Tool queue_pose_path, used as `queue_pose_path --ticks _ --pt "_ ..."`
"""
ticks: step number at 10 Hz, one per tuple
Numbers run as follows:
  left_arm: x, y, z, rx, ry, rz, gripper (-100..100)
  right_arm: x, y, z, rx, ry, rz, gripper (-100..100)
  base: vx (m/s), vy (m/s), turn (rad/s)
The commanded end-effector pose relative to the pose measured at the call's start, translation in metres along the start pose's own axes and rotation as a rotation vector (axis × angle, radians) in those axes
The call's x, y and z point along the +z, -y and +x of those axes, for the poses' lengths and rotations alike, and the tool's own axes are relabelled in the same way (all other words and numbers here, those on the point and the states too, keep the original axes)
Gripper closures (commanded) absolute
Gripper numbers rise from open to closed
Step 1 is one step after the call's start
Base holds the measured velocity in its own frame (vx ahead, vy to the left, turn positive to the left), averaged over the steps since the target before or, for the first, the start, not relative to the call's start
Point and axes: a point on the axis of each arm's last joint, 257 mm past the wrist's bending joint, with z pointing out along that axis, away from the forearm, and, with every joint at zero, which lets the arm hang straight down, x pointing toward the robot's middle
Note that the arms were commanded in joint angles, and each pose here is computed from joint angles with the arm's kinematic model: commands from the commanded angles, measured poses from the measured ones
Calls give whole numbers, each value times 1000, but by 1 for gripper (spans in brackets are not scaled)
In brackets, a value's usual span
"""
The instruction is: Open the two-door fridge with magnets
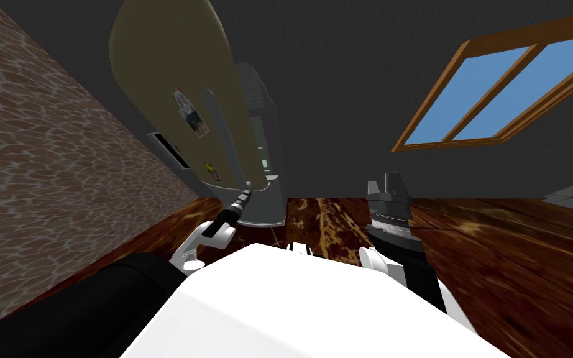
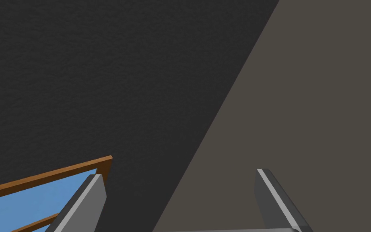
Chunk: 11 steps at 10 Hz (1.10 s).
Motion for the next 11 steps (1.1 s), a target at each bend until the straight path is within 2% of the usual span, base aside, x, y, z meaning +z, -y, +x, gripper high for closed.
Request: queue_pose_path --ticks 1,2,3,4,6,7,9,10,11 --pt "-6 27 14 7 -45 65 100 0 0 0 0 0 0 0 -384 250 -83" --pt "-9 34 24 3 -71 83 100 0 0 0 0 0 0 0 -355 281 -72" --pt "-9 34 24 3 -71 83 100 0 0 0 0 0 0 0 -245 152 -37" --pt "-9 23 30 -3 -87 53 100 0 0 0 0 0 0 0 -105 36 1" --pt "-15 33 46 1 -134 83 100 0 0 0 0 0 0 0 -200 197 -108" --pt "-15 33 46 1 -134 83 100 0 0 0 0 0 0 0 -188 221 -65" --pt "-21 45 60 4 -177 119 100 0 0 0 0 0 0 0 -193 207 -80" --pt "-21 45 60 4 -177 119 100 0 0 0 0 0 0 0 -162 217 -58" --pt "-25 51 67 5 -199 137 100 0 0 0 0 0 0 0 -171 245 -66"
